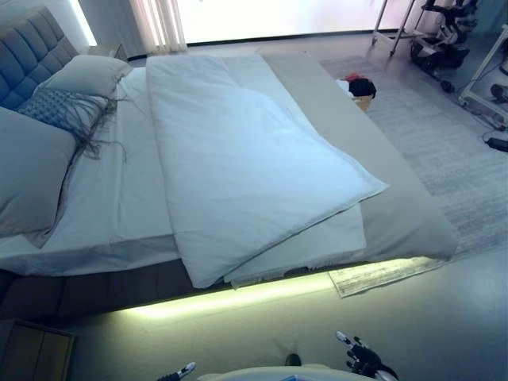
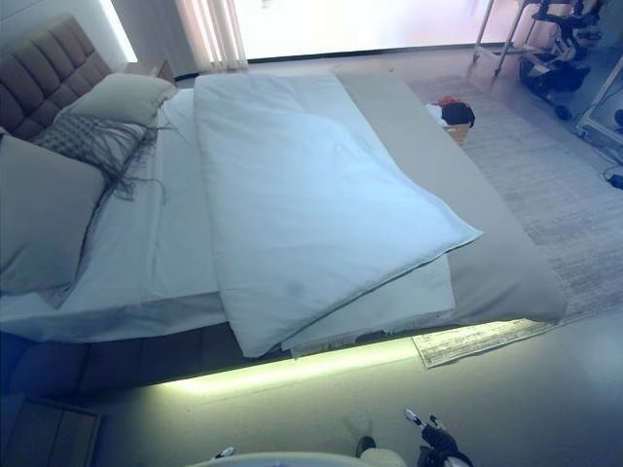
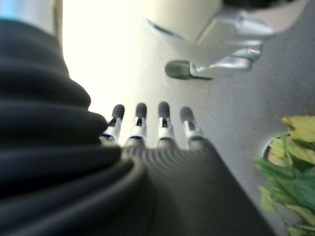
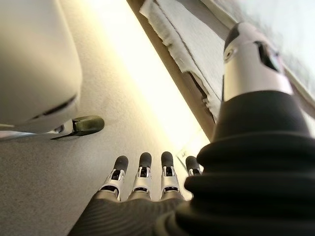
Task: Make the bed neatly
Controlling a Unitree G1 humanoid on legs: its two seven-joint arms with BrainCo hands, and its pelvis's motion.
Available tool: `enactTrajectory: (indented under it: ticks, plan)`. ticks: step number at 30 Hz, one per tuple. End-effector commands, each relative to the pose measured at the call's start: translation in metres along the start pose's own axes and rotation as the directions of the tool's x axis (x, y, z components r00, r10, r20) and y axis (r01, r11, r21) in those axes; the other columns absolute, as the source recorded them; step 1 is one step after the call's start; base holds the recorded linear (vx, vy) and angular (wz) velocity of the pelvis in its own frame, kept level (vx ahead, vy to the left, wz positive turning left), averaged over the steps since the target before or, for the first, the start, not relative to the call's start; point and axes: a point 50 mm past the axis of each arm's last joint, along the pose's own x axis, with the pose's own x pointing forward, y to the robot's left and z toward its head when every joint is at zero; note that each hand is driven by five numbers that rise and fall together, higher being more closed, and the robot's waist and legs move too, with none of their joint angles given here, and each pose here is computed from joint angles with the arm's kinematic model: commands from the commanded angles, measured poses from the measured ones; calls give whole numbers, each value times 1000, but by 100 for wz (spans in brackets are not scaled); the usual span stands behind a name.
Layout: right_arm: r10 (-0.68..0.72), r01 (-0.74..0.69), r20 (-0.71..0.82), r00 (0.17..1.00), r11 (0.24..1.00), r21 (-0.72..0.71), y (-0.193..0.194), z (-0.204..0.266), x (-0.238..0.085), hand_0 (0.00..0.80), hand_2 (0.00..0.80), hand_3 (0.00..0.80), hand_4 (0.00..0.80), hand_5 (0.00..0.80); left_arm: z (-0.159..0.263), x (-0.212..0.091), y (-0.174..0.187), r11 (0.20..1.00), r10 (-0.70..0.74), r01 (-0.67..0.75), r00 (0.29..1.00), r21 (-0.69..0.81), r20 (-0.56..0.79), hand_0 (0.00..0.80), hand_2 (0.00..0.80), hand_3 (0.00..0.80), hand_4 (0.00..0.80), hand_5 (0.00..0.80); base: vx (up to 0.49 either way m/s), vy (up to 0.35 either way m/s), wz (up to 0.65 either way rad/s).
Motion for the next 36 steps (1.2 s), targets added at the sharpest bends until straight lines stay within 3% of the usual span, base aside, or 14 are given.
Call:
enactTrajectory:
  ticks: [1,2,6,26,36]
  plan:
    - [65,-63,20,998,995,-75,22,18,8,0,0,0,0,0,18,2,-14,997,-10,6,998,74,55,0,0,0,0,0,0,0,0]
    - [72,-70,14,997,994,-86,22,18,8,0,0,0,0,0,22,2,-14,996,19,-26,997,85,79,0,0,0,0,0,0,0,0]
    - [81,-81,-5,997,992,-99,21,16,7,0,0,0,0,0,23,2,-21,997,-80,80,994,2,80,0,0,0,0,0,0,0,0]
    - [270,-266,-56,961,961,76,30,4,4,0,0,0,0,0,19,2,-16,1000,6,-8,997,24,75,0,0,0,0,0,0,0,0]
    - [215,-210,-71,974,975,75,26,7,6,0,0,0,0,0,18,2,-16,999,14,-16,999,42,51,0,0,0,0,0,27,-41,0]
